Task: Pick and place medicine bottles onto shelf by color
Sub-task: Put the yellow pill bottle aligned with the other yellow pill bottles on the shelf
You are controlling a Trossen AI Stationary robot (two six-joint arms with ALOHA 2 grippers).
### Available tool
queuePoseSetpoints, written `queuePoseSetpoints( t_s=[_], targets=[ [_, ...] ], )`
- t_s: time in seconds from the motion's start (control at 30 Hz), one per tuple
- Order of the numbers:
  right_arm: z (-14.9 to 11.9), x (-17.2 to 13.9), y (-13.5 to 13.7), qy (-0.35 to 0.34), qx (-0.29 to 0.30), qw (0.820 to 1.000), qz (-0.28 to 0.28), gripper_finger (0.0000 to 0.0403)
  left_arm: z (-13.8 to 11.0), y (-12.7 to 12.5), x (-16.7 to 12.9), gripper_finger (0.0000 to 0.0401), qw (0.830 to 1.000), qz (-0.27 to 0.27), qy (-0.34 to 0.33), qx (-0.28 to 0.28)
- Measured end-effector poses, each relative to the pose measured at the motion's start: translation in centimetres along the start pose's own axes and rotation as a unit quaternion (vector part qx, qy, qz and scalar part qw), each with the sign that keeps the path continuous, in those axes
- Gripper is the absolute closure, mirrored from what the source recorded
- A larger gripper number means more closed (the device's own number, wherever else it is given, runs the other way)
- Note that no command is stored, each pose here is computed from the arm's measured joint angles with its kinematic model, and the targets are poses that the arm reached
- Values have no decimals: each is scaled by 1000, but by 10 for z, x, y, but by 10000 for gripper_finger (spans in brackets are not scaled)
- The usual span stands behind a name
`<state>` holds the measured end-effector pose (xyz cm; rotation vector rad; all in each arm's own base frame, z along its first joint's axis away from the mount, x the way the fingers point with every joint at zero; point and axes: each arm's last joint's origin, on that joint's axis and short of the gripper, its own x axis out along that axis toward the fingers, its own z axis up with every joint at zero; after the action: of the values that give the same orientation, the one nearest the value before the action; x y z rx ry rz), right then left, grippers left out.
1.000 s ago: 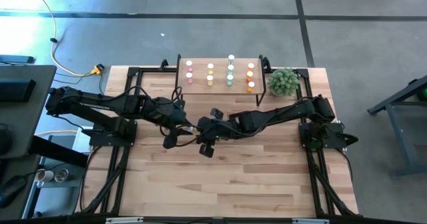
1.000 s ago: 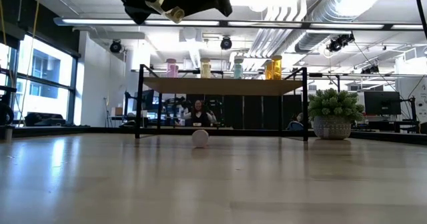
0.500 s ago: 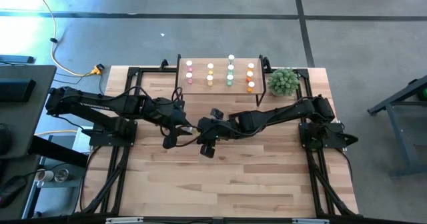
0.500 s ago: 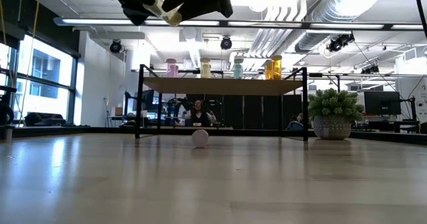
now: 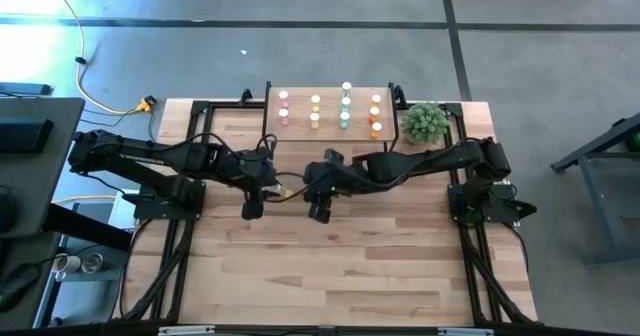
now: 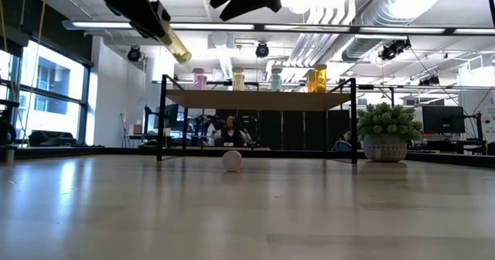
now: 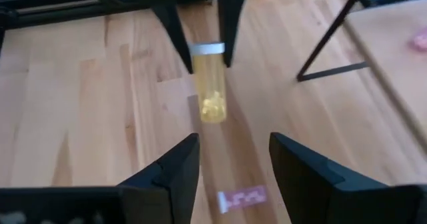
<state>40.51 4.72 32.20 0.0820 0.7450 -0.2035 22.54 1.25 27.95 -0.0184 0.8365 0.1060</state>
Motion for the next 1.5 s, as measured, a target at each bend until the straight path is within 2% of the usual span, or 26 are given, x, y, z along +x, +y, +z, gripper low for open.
queuePoseSetpoints(
  t_s=[0.43,0.53,0.7,0.83,1.1,1.27,1.4,1.5],
  targets=[
    [15,-21,-60,-6,-41,999,-25,230,4,30,-24,286,996,47,65,-38],
    [17,-22,-72,-7,-52,999,8,231,5,36,-30,286,994,56,77,-44],
    [21,-21,-84,-20,-81,990,118,231,7,41,-40,286,991,63,95,-67],
    [23,-19,-86,-33,-115,977,174,231,6,40,-47,286,987,64,115,-95],
    [20,-1,-80,-38,-191,964,181,231,3,36,-49,286,983,23,134,-126],
    [20,12,-75,-47,-189,964,183,231,4,34,-49,286,983,21,133,-122],
    [21,23,-70,-57,-170,966,185,231,10,31,-47,286,988,15,102,-113],
    [23,24,-65,-66,-161,972,157,231,15,28,-46,286,992,9,77,-95]
  ],
)
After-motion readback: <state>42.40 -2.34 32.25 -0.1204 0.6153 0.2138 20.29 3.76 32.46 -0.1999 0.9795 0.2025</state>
